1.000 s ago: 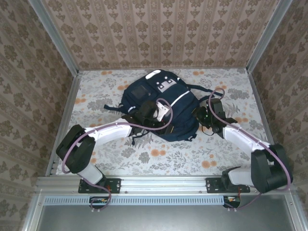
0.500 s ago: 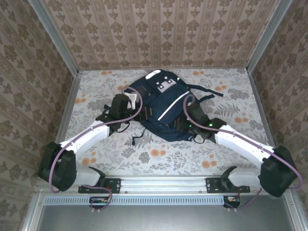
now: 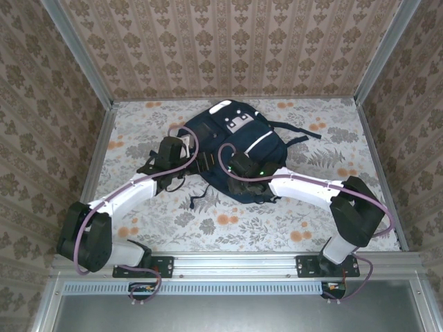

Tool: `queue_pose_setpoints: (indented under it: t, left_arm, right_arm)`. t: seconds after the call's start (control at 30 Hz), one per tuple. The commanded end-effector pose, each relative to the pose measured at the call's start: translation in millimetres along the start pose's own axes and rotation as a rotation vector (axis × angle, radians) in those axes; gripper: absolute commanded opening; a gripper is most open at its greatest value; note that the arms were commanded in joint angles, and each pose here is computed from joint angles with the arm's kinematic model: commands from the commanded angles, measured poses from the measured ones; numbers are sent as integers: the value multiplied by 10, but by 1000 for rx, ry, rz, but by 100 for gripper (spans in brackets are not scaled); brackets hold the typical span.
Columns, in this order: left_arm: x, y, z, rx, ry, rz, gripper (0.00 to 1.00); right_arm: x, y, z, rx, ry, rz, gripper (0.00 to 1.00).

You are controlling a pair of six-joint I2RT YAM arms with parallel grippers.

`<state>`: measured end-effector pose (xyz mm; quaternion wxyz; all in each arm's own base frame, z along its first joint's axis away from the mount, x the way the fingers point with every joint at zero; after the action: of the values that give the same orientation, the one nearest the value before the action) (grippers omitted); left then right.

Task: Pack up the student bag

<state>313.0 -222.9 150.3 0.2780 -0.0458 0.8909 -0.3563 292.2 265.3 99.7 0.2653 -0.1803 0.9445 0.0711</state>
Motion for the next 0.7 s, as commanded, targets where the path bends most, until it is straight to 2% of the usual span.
queue_pose_setpoints:
  t: [0.0, 0.23, 0.47, 0.57, 0.6, 0.67]
  left_arm:
    - [74, -58, 58, 70, 45, -87, 68]
    - [118, -308, 240, 265, 100, -216, 65]
    - [135, -291, 456, 293, 129, -278, 63]
    - [143, -173, 536, 235, 126, -296, 51]
    - [141, -117, 560, 199, 124, -300, 44]
    - [158, 2, 600, 124, 123, -294, 34]
  right_arm:
    - [-7, -72, -8, 51, 13, -18, 37]
    - [16, -91, -44, 53, 18, -30, 14]
    - [-31, -42, -78, 21, -7, -30, 8]
    - [-26, -46, -98, 18, -11, -28, 8]
    - [-12, -50, -106, 11, -5, -25, 8]
    - [13, -64, -127, 8, 3, -21, 8]
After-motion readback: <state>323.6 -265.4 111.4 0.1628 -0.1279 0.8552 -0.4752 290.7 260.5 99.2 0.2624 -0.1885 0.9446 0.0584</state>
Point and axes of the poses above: each hand's point on the last joint's axis, 136 mm out from that joint toward the fingers, its own z axis out along the fingers, its own y axis along the line the jaws close on, x = y × z, the point moved 1 cm from there along -z, back along the fingers, and after that the axes turned 8 degrees about -z, right-handed, at the moved point
